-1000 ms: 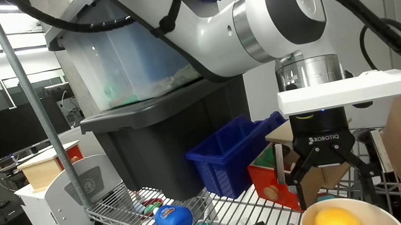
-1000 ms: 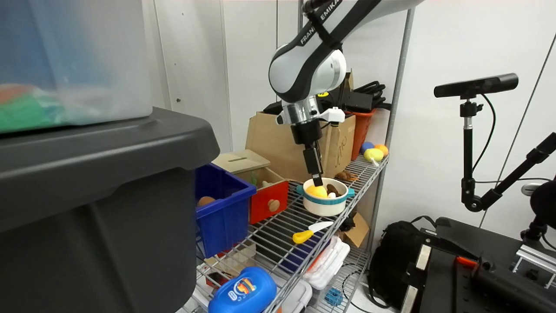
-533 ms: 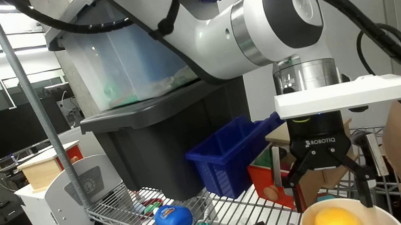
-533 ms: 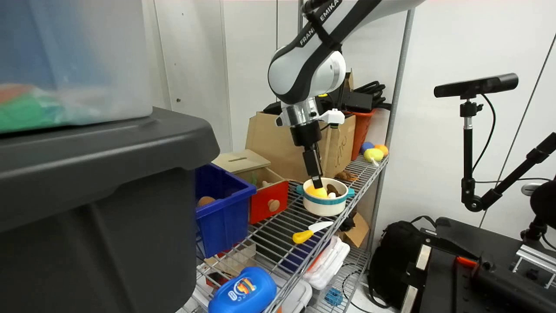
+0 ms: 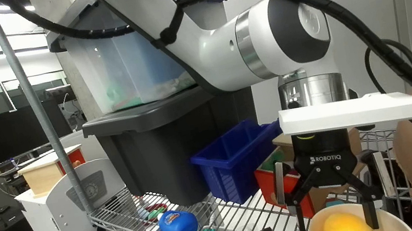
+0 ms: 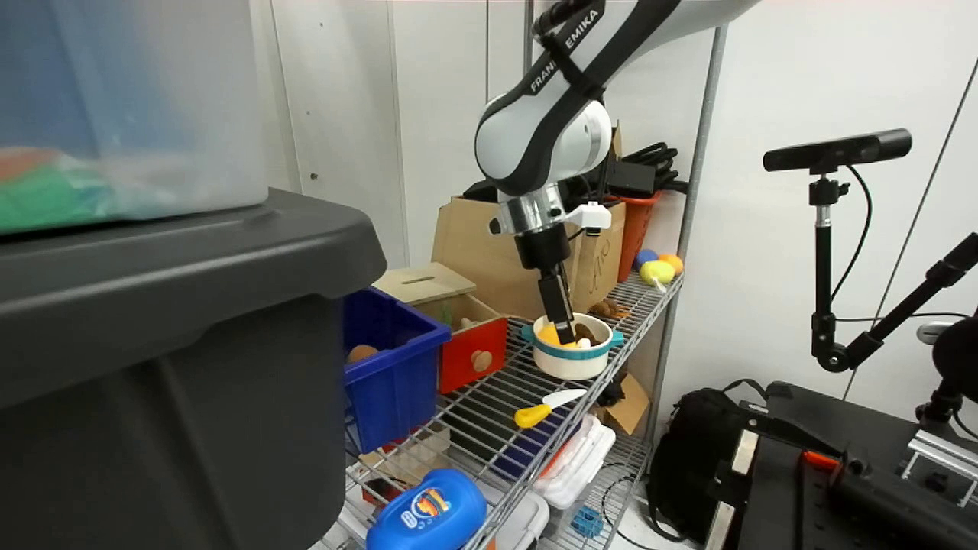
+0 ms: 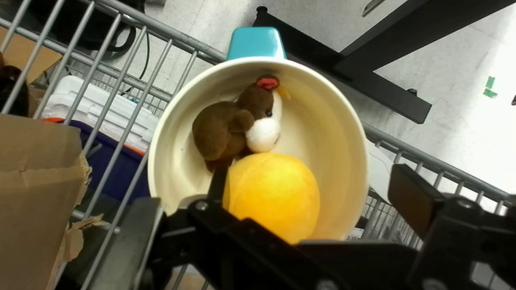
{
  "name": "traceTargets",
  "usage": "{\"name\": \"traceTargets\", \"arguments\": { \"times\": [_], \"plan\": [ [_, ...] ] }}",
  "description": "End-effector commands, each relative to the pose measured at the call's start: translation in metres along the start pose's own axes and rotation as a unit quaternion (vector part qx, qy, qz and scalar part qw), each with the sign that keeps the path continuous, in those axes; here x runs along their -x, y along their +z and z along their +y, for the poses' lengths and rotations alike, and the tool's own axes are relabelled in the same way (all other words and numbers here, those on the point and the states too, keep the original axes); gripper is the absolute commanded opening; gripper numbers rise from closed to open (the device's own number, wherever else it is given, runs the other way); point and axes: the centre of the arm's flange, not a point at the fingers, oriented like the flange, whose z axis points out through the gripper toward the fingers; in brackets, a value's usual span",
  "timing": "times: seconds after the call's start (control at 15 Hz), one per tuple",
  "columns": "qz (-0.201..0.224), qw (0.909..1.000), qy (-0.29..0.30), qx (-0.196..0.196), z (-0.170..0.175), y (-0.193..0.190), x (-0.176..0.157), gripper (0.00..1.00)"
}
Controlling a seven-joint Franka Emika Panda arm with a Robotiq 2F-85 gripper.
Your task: Pick up the yellow round plush toy from the bowl and put it in the open drawer toy
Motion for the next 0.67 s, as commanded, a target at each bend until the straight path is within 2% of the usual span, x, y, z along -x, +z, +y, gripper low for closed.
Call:
{"name": "traceTargets", "arguments": {
  "times": [0.0,0.6],
  "plan": [
    [0.007,1.0,-0.003,-0.003,-0.0045,0.0002,0.006,1.0],
    [0.008,0.9999,0.003,-0.006,-0.0015,0.0077,0.0153,1.0]
  ]
}}
